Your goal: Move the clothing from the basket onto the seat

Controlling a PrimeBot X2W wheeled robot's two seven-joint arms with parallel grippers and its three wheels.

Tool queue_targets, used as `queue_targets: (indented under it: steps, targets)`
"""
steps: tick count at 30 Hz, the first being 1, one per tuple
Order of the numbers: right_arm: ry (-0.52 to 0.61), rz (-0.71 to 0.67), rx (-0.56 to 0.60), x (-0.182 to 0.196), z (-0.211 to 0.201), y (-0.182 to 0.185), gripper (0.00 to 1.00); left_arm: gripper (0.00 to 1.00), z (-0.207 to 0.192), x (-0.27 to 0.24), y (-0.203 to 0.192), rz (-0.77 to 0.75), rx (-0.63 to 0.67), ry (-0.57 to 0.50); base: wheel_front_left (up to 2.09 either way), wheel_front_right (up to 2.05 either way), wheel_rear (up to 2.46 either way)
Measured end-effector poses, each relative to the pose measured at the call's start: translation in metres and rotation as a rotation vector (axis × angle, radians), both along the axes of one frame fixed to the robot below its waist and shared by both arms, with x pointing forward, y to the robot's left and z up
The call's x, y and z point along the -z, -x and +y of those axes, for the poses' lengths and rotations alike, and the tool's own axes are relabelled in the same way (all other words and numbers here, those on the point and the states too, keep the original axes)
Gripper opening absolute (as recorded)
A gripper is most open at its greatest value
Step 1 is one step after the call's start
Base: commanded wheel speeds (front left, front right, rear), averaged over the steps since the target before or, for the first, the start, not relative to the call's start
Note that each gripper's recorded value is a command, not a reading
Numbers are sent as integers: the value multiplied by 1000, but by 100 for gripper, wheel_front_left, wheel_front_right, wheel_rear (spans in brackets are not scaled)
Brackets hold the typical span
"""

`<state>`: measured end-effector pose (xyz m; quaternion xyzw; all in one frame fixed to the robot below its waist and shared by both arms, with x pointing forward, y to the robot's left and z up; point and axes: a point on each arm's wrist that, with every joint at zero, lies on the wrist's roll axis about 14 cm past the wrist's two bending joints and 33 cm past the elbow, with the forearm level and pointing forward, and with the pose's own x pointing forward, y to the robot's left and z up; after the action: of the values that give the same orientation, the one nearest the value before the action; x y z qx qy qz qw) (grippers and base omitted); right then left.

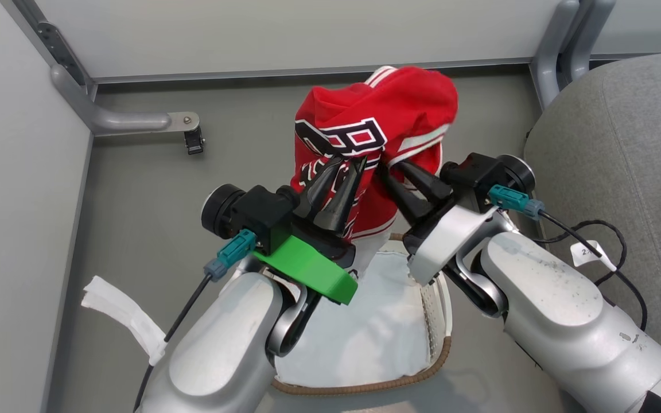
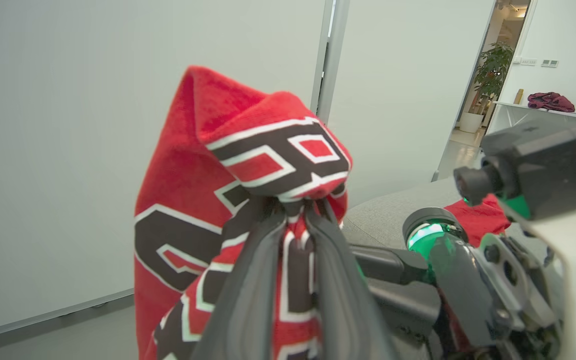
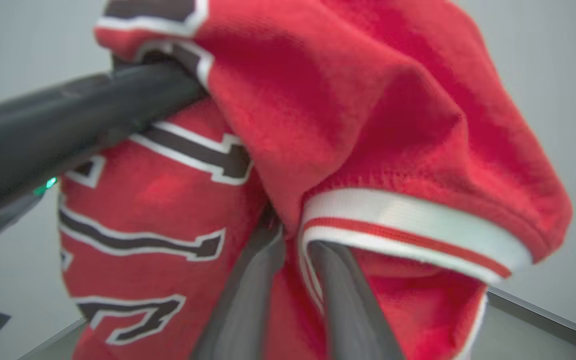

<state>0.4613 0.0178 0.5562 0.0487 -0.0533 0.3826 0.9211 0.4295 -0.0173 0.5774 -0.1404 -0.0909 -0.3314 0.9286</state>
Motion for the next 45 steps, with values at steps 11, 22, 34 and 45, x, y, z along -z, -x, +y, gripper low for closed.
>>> queue_targets:
  steps: [11,22,34,45]
  targets:
    - [-7,-12,50,-3,-13,-9,0,0,3,6,-5,19,-14,-3,0,0,0]
    - [-57,-36,192,-15,-62,-1,0,100,-11,28,-9,65,0,-40,0,0,0]
    - [-65,-97,463,-34,-162,23,0,100,-74,43,0,81,168,-55,0,0,0]
    - [-34,-119,776,-38,-269,78,0,100,-157,45,39,81,426,-34,0,0,0]
